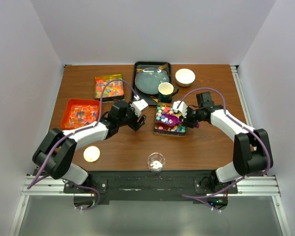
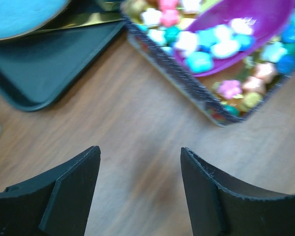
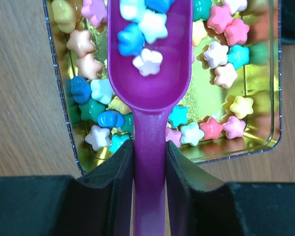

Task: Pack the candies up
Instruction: Scoop the fake candies from the storage box, then place the fake candies in the packing bottle.

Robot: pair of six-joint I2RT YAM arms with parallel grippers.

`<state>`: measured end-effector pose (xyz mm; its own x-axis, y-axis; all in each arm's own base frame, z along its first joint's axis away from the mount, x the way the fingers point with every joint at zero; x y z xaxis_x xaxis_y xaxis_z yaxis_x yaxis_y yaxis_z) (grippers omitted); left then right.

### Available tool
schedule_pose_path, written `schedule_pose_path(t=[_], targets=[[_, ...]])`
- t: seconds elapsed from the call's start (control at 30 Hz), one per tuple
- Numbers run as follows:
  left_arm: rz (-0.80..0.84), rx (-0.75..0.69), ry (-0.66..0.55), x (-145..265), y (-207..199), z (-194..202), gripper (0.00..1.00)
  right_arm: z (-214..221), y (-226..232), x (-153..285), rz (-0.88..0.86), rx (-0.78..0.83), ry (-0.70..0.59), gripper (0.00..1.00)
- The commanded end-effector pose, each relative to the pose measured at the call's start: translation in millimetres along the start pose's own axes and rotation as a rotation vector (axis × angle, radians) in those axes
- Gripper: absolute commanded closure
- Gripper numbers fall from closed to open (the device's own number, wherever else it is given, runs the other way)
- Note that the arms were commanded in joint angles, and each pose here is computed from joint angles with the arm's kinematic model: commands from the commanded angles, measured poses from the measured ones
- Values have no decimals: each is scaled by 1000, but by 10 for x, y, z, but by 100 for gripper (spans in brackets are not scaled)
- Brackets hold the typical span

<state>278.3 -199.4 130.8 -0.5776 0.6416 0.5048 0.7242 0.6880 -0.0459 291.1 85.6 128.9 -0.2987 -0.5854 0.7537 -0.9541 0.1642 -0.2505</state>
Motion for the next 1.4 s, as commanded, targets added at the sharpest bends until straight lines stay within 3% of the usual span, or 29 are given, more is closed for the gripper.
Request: schedule_pose_path(t=[0.0,0.23,0.37,0.43,0.57,1.0,1.17,1.37], targets=[[-105,-47,17,92,244,-180,28,-179,-46,141,68,-55,-155,100],[-155,-64,27,246,348,-198,28,-288,165,400,175,-113,-275,100],[-151,-86,13,371,313,-184,27,-336,271,579,89,-57,-209,100],[-166,-83,26,416,304,-76,25,-423,228,755,99,62,-186,100],[-231,-68,-43,570,308,-49,17,-498,374,1003,26,140,-149,100],[-299,-63,-194,973,468,-105,11,-559,841,1425,-166,460,91,100],[-300,-62,-259,1090,526,-219,10,-591,917,1490,-210,519,168,100],[-254,-28,-249,1167,456,-121,10,-692,945,1537,-209,554,204,100]])
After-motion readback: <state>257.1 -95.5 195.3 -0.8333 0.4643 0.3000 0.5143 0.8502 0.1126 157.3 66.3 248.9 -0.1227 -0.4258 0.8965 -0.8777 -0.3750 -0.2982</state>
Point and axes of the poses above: each gripper's point midway between its finger pads, its own x axis back along the fingers, its own y axis along the line the jaws close on, z = x × y, the point moved 8 cm from there along x, back along the fingers, and after that the axes turned 8 degrees about x, right-handed, at the moved point
